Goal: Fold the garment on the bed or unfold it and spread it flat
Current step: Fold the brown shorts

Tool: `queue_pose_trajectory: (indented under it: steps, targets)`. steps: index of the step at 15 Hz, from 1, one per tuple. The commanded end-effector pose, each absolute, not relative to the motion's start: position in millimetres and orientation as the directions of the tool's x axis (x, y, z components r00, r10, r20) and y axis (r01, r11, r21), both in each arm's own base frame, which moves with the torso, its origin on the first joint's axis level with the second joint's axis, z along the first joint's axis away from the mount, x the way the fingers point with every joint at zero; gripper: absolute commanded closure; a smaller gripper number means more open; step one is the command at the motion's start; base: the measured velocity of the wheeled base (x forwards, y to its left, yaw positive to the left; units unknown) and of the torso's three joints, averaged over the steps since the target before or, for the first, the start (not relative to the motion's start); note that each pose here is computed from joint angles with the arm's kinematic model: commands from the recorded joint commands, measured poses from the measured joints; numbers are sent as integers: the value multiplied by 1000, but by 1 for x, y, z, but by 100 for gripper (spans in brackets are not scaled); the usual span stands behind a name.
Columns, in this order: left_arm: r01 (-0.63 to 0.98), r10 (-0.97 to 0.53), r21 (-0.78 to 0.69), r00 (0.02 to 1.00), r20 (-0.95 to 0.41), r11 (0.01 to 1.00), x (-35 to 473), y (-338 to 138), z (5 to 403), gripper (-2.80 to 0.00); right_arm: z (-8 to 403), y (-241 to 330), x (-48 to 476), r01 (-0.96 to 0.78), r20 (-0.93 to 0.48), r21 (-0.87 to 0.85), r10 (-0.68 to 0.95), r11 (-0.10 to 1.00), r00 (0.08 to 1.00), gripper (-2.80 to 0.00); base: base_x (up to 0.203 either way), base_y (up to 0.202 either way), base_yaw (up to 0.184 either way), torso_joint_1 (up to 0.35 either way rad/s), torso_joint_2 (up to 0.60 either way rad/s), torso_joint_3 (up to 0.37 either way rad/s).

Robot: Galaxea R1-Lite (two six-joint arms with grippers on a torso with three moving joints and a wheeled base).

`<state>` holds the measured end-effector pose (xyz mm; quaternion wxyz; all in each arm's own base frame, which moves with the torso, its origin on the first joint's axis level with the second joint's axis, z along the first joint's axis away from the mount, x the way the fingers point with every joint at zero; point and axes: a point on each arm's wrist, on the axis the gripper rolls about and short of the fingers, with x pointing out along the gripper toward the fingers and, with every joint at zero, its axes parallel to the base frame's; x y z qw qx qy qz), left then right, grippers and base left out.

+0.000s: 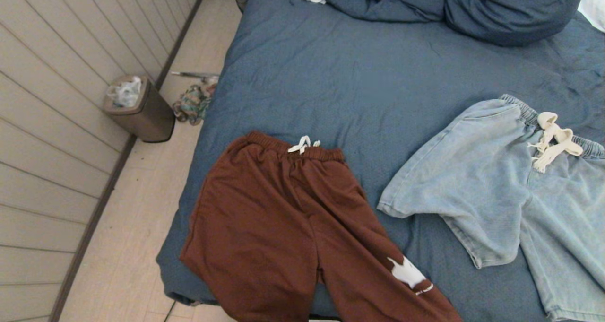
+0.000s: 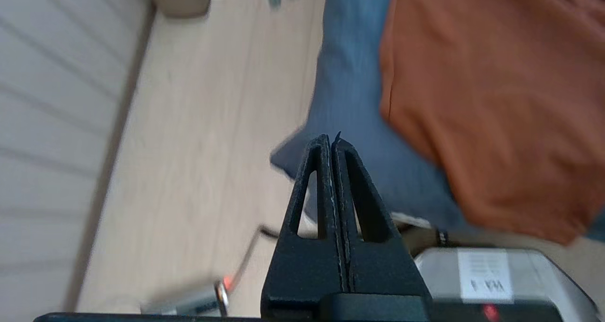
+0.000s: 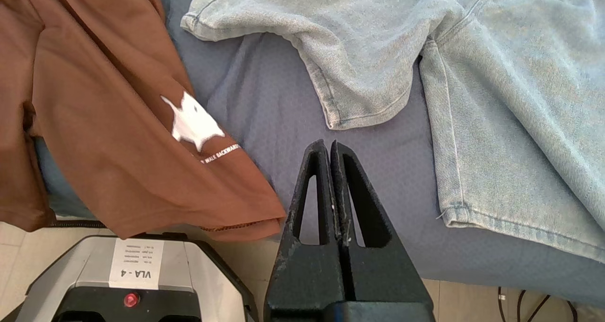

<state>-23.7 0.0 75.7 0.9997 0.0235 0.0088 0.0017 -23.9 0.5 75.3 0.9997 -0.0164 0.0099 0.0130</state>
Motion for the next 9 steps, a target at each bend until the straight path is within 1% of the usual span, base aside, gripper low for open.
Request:
queue_pose_trajectory:
  steps: [1, 9]
  targets:
    - [-2, 3, 52, 1000, -18, 999, -22, 0, 73, 0, 75, 0, -25, -26, -10, -34, 26, 999, 1000, 0, 0, 0, 0, 0, 0, 0]
    - [-3, 3, 34, 1000, -14, 999, -22, 0, 74, 0, 75, 0, -25, -26, -5, -37, 26, 999, 1000, 0, 0, 0, 0, 0, 0, 0]
